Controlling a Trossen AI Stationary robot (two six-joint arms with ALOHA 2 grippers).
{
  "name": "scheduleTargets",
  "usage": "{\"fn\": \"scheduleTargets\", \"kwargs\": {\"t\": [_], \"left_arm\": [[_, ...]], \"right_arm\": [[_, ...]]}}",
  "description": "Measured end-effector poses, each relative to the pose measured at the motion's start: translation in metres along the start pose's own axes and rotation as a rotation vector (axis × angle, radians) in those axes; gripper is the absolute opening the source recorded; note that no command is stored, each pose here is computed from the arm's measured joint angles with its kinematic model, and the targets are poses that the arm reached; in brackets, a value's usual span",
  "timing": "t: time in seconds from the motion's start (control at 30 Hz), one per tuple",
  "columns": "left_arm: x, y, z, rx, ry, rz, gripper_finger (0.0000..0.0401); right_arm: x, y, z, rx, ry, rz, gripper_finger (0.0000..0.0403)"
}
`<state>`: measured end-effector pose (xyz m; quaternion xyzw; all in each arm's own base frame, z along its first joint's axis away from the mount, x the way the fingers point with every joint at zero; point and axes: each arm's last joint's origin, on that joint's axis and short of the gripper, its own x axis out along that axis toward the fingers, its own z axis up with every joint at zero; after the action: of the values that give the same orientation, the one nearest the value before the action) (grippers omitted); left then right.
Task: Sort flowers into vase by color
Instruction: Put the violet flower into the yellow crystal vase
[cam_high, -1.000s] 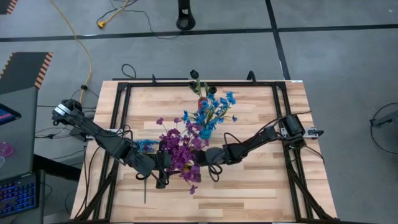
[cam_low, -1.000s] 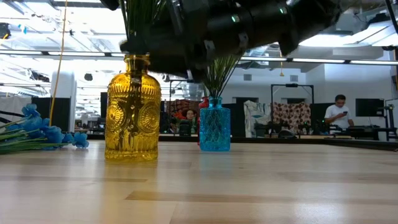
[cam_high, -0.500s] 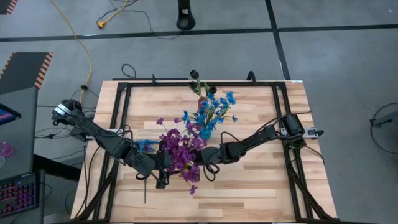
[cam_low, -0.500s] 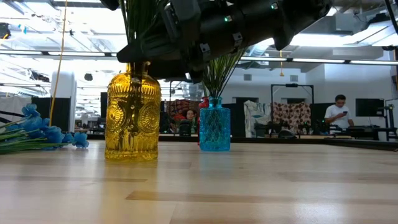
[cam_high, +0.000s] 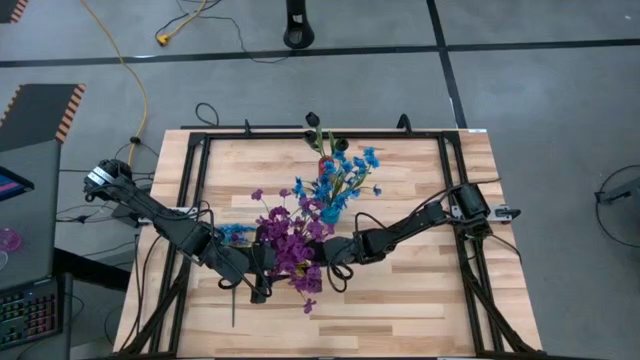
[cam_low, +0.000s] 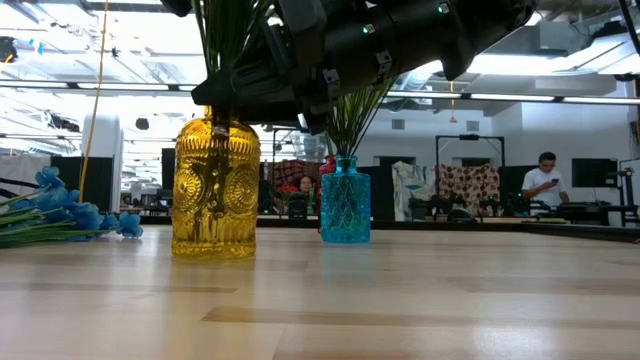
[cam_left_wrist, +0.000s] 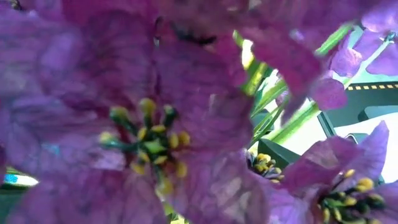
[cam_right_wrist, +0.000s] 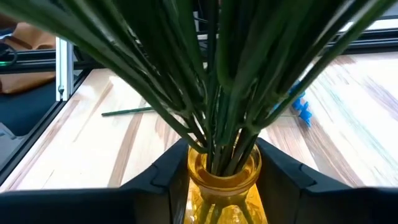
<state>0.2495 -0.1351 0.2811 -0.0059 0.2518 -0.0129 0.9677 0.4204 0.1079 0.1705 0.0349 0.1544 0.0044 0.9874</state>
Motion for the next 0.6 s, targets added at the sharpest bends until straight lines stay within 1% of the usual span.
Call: {"fn": "scheduleTargets", "kwargs": {"t": [0.07,0.13,0.2,0.33,0.4,0.5,0.6], "left_arm": [[0.0,0.0,0.0,-0.019,0.004,-0.013,0.0201],[0.0,-0.001,0.0,-0.07,0.009,-0.025,0.0201],[0.0,-0.002,-0.001,-0.109,0.027,-0.066,0.0201],[-0.004,-0.002,-0.004,-0.109,0.091,-0.15,0.0201],[-0.007,-0.001,-0.005,-0.128,0.108,-0.154,0.0202],[-0.013,0.002,-0.004,-0.14,0.118,-0.152,0.0202],[-0.024,0.006,-0.003,-0.149,0.126,-0.152,0.0202]], "right_arm": [[0.0,0.0,0.0,0.0,0.0,0.0,0.0173],[0.0,0.0,0.0,0.0,0.003,0.0,0.0173],[0.0,0.001,-0.001,0.013,0.008,0.0,0.0175],[0.0,0.001,-0.001,0.028,0.01,-0.001,0.0194],[0.0,0.001,-0.001,0.03,0.011,0.0,0.0191],[0.0,0.001,-0.001,0.033,0.011,0.0,0.0174],[0.0,0.001,-0.001,0.033,0.012,-0.001,0.0174]]}}
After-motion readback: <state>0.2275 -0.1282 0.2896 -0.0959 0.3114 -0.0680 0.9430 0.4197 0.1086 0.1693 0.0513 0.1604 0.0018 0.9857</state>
